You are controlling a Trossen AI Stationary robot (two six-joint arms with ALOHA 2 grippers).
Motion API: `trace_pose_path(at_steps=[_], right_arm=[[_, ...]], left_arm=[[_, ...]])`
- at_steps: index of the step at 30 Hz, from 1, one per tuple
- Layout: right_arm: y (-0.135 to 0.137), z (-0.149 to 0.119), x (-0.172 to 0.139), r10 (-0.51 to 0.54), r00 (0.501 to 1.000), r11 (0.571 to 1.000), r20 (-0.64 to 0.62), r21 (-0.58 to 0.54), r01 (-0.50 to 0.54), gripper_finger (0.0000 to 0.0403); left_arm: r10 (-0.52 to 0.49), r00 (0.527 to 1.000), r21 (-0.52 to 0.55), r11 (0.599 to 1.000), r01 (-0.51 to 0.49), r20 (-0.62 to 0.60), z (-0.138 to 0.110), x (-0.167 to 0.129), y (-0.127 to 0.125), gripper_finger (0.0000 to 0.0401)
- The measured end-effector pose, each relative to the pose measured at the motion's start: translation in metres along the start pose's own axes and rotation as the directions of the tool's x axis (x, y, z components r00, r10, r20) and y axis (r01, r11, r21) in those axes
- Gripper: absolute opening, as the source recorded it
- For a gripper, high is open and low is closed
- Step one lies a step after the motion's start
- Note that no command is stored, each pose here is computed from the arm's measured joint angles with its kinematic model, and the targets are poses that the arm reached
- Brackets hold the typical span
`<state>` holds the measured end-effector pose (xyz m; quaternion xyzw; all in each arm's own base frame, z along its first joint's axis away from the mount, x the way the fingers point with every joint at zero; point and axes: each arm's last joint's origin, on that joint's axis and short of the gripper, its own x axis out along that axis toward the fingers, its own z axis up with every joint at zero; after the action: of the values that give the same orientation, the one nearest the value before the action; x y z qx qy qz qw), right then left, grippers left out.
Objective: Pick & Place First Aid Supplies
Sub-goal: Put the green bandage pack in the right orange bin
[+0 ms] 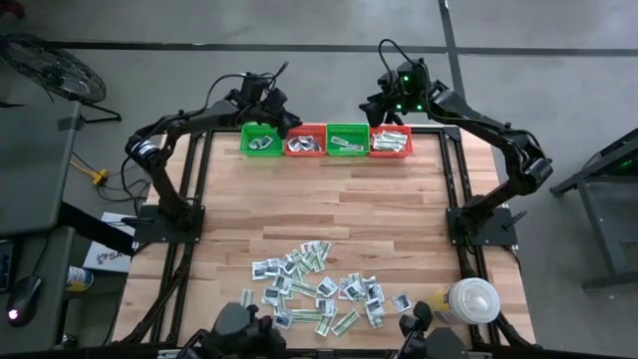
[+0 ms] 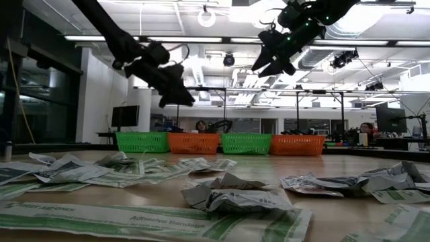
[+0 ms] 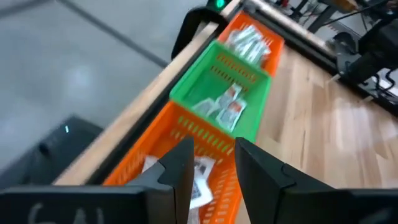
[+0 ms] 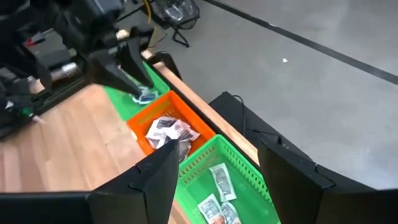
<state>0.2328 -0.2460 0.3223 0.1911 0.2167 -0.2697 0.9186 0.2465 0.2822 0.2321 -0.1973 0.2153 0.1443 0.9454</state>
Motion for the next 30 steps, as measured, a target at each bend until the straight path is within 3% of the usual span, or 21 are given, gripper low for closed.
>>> trace_pose_path(at_steps=[6,15,24,30], right_arm=[[0.002,-0.001,0.0,0.066,0.998,0.997,-0.012,-0.03,-0.066,0.0211],[0.014,-0.018,0.002,0.141,0.974,0.982,-0.178,-0.097,-0.16,0.021],[0.055,-0.035,0.007,0.22,0.924,0.933,-0.314,-0.208,-0.293,0.021],[0.084,-0.046,0.008,0.241,0.891,0.907,-0.384,-0.237,-0.348,0.021]], left_arm=[[0.017,1.0,0.097,0.995,-0.02,0.026,0.015,-0.021,-0.025,0.0112],[0.081,0.989,0.211,0.976,-0.054,-0.121,0.011,-0.04,-0.086,0.0112],[0.078,0.971,0.295,0.955,-0.008,-0.226,-0.007,-0.026,-0.159,0.0112],[0.087,0.956,0.291,0.957,-0.001,-0.282,-0.042,-0.016,-0.195,0.0112]])
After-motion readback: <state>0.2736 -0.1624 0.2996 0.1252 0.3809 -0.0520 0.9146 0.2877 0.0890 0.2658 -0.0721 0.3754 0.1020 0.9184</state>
